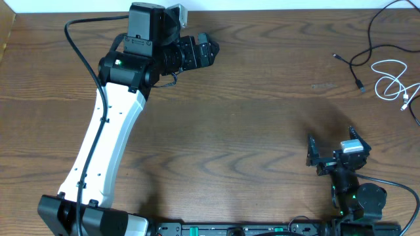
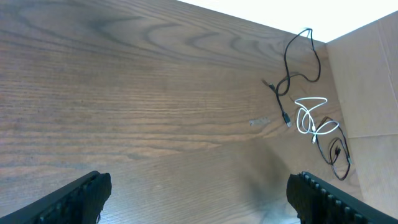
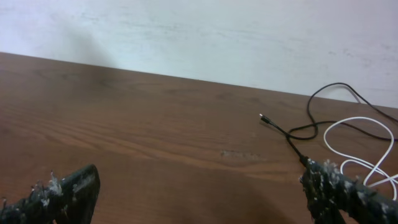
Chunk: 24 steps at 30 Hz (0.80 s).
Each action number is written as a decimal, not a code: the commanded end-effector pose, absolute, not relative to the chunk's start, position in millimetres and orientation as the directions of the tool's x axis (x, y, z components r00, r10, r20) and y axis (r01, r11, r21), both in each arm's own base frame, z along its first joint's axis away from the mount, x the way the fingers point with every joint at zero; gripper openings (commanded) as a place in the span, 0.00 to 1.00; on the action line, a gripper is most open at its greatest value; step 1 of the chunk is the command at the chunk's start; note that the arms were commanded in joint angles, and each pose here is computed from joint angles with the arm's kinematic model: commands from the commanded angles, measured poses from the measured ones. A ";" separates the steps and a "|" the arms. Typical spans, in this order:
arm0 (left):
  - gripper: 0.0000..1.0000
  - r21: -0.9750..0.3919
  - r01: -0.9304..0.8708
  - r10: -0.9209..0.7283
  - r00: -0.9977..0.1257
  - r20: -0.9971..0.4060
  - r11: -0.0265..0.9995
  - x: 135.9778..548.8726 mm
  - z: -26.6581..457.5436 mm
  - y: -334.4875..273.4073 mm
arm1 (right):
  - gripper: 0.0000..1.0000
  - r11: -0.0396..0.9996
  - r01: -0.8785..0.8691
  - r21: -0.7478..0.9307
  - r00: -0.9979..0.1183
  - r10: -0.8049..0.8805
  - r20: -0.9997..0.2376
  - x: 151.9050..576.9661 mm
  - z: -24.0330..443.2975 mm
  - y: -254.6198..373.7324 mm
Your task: Untangle cables
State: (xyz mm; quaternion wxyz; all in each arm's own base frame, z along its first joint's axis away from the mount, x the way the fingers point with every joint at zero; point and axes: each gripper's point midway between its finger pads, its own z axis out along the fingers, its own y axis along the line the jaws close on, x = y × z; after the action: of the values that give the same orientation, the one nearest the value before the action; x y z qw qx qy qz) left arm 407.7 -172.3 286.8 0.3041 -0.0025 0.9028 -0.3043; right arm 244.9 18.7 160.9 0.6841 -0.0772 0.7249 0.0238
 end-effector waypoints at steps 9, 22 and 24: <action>0.95 -0.542 0.193 -0.186 -0.803 -0.567 0.818 406.7 293.3 -170.4 | 0.99 0.991 -0.114 -0.072 -0.047 -0.078 -0.996 245.1 161.3 11.6; 0.96 -0.308 -0.089 -0.233 -0.849 -0.474 0.947 388.5 246.7 -101.0 | 0.99 0.991 -0.114 -0.072 -0.047 -0.078 -0.996 245.1 161.2 11.6; 0.95 -0.135 -0.184 -0.225 -0.874 -0.431 0.974 369.3 228.2 -65.1 | 0.99 0.991 -0.114 -0.072 -0.047 -0.078 -0.996 245.1 161.2 11.6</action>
State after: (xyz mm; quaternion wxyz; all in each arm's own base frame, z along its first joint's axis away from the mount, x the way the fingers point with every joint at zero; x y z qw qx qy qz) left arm 379.8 -117.3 239.7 0.2274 -0.0757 0.9548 -0.1757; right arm 245.1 13.4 162.1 0.6864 -0.0695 0.7237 0.0159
